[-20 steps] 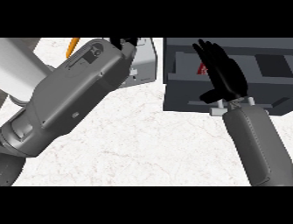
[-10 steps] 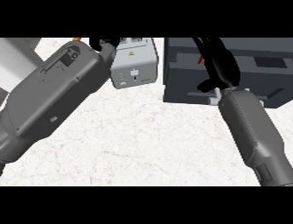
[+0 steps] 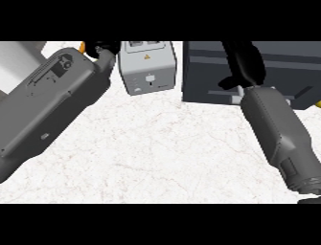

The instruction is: Pick up the can, place it into the drawer and close the drawer

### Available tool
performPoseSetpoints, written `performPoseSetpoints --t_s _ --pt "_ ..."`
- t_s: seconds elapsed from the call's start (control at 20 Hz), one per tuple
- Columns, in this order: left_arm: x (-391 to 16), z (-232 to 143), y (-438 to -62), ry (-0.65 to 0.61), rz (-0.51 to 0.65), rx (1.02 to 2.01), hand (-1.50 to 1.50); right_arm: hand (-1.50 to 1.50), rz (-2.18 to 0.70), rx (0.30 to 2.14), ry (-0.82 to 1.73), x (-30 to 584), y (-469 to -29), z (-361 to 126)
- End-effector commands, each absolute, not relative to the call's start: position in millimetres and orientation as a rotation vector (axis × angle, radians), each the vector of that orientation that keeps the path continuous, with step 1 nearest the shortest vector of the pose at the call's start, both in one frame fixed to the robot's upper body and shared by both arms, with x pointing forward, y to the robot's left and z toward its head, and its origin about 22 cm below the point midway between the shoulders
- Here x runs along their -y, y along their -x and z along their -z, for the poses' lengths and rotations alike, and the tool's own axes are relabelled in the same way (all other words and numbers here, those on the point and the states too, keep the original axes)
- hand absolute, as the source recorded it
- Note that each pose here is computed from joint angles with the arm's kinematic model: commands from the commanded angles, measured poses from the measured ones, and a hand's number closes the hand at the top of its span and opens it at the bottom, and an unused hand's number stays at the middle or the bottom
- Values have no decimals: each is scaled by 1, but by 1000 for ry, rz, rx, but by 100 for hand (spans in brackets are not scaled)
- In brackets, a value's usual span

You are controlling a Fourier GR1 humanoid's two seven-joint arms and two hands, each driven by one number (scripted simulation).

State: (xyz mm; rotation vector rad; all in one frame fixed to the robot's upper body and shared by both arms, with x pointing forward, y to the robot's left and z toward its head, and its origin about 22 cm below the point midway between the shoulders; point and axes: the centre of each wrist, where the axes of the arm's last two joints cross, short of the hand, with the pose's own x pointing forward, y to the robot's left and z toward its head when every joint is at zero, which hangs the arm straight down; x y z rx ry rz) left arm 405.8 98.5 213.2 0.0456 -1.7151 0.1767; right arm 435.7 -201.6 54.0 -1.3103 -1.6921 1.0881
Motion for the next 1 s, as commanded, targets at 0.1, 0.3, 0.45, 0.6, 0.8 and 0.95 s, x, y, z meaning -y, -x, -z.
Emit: performPoseSetpoints --t_s 0.1,0.3,0.45,0.6,0.8,0.95 --pt "-112 -219 -398 -37 -153 1741 -150 -150 -1022 1676 1358 200 -451 -70" --pt "-111 -226 -397 -27 -149 1729 -150 -150 -1004 1678 1391 195 -461 -94" --pt "-118 -230 -396 -54 -165 1735 -150 -150 -1004 1681 1414 214 -458 -84" --pt "-117 -239 -393 -32 -143 1730 -150 -150 -983 1666 1434 194 -462 -91" --pt "-122 -233 -385 -22 -130 1751 -150 -150 -991 1648 1438 209 -469 -115" --pt "-116 -226 -383 -13 -135 1725 -150 -150 -1070 1673 1282 201 -473 -125"
